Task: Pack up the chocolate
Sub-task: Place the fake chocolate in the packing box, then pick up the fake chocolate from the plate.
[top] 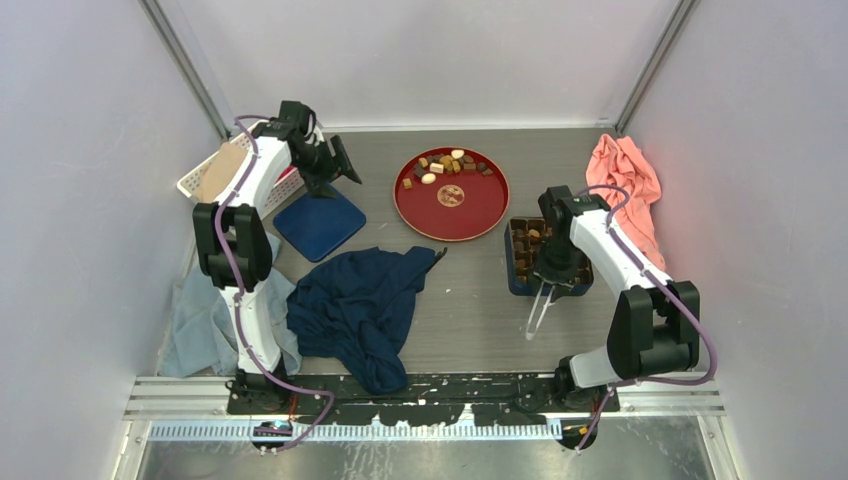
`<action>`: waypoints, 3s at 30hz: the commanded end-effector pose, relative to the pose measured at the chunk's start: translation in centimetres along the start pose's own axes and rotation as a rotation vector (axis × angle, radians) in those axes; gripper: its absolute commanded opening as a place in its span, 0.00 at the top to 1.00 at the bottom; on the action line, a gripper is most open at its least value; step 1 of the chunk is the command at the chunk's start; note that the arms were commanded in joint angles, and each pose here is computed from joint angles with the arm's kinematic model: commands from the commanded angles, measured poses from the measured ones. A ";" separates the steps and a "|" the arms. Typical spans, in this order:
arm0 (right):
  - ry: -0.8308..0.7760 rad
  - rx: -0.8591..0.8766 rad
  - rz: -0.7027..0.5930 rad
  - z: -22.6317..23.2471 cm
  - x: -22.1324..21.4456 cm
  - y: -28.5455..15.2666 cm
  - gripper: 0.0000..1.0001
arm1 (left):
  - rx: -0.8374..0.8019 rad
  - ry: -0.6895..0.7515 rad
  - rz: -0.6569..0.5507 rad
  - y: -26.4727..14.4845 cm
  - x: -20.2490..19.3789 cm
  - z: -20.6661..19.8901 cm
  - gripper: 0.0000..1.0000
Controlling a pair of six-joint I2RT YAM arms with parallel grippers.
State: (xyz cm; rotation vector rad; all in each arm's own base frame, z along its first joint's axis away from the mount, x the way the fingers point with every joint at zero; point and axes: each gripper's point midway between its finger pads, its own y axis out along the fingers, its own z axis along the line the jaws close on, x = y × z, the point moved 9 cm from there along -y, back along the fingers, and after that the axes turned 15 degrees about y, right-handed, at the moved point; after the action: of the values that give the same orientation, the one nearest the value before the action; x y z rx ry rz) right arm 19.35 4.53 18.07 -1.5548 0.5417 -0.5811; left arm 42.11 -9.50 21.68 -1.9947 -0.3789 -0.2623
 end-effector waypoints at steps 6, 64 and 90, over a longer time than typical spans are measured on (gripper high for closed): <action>-0.020 0.009 -0.040 0.5 1.1 -1.4 0.57 | -0.048 0.014 -0.055 -0.3 1.3 -0.9 0.27; -0.350 0.423 -0.057 29.1 7.5 -1.8 0.57 | -0.013 0.039 -0.077 -1.5 1.6 -0.5 0.27; -0.442 0.380 -0.028 31.9 4.0 1.4 0.48 | -0.005 0.039 -0.085 -1.9 1.8 -0.7 0.27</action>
State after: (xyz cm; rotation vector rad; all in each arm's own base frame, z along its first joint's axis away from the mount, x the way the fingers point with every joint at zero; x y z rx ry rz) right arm 42.96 25.78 14.09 -1.2731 0.1237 -0.2950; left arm 43.22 -9.48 21.08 -1.9840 -0.3831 -0.2681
